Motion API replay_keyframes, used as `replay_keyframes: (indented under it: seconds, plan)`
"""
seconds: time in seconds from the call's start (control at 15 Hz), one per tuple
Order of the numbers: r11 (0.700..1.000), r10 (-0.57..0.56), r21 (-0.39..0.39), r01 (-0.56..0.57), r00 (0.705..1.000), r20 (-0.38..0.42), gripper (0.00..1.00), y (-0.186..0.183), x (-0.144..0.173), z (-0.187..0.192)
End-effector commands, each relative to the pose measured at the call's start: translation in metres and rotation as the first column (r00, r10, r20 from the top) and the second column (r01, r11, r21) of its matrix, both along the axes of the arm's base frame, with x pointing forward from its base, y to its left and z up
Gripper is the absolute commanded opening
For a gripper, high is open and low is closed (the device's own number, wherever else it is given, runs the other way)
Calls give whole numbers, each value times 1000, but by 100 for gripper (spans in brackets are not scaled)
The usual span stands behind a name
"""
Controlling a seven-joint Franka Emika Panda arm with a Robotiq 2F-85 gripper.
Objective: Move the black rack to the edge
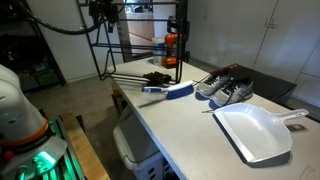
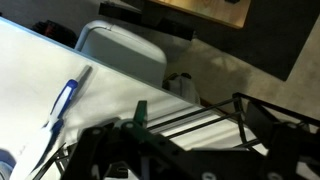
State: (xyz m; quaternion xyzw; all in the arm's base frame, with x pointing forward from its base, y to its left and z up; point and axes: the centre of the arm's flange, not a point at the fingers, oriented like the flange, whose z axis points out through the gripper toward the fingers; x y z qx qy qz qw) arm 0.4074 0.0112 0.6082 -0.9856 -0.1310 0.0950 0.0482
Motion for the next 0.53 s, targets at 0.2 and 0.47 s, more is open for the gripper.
replay_keyframes:
  seconds: [0.2,0.47]
  plan:
    - [992,-93,-70,102,989,116,100,-19,-59,17]
    - [978,-155,-112,175,974,166,100,-29,-87,32]
